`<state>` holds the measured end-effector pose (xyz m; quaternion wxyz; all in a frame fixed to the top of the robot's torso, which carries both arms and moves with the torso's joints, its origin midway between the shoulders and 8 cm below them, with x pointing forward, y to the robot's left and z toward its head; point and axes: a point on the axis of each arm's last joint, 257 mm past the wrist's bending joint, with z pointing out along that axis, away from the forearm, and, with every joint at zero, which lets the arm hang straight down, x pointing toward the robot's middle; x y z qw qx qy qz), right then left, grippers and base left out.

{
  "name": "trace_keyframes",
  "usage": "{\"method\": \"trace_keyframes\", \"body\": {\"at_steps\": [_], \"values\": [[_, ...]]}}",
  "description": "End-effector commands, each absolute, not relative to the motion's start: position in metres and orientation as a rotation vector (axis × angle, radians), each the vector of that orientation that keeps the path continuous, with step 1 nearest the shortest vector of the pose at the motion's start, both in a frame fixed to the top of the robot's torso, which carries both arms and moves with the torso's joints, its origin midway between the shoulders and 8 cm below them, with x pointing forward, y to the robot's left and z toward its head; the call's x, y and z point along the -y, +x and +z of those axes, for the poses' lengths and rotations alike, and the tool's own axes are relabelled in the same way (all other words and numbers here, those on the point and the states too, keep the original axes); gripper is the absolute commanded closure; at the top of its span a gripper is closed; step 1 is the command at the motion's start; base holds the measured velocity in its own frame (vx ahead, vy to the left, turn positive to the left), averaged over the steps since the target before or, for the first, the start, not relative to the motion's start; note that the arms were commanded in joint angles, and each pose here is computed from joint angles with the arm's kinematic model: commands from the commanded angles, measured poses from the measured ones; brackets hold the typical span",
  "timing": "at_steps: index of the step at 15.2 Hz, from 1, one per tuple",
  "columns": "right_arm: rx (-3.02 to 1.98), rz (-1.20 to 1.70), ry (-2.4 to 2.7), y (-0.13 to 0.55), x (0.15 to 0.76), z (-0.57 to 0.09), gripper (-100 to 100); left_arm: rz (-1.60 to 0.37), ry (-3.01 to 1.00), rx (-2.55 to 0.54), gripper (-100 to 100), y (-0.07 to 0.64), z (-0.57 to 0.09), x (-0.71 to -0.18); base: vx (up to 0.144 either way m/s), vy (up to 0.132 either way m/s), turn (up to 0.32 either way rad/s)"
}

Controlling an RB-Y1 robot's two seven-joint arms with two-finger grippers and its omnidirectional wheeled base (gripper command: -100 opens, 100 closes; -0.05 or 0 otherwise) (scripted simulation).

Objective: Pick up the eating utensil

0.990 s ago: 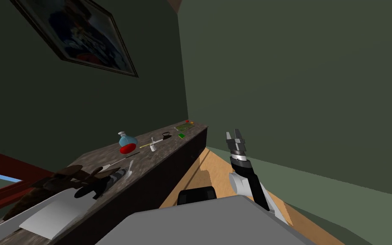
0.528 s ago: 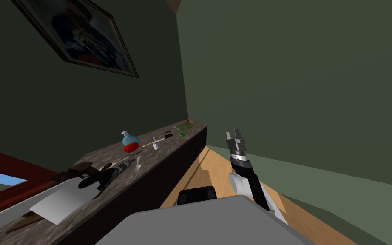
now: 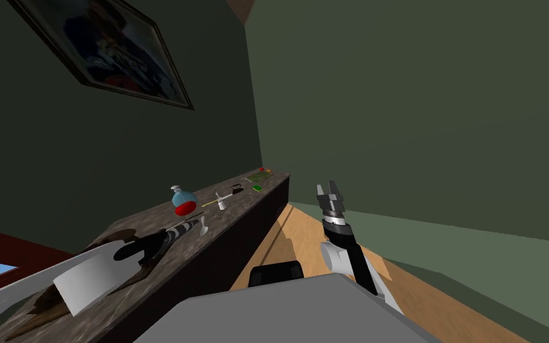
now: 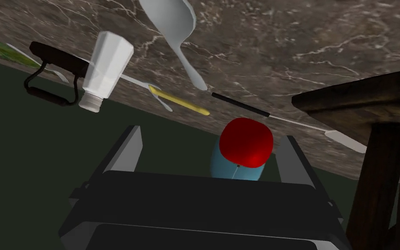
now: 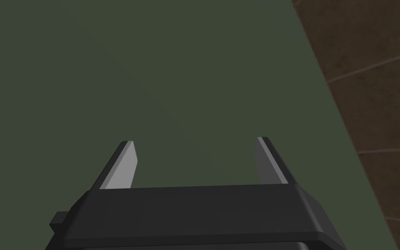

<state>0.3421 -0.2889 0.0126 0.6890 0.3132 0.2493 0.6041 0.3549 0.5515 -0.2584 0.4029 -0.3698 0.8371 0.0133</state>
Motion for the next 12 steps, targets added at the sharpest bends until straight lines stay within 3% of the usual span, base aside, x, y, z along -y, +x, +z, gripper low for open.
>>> {"method": "trace_keyframes", "body": {"at_steps": [1,12], "values": [[-0.558,1.351,0.701,0.342,0.289,0.013,0,0.028,-0.892,-2.166,-100,0.349,-0.261,-0.536,-0.009,0.155,-0.156],[-0.558,1.351,0.701,0.342,0.289,0.013,0,0.05,-0.797,-2.431,-100,0.281,-0.302,-0.478,0.029,0.109,-0.118]]}}
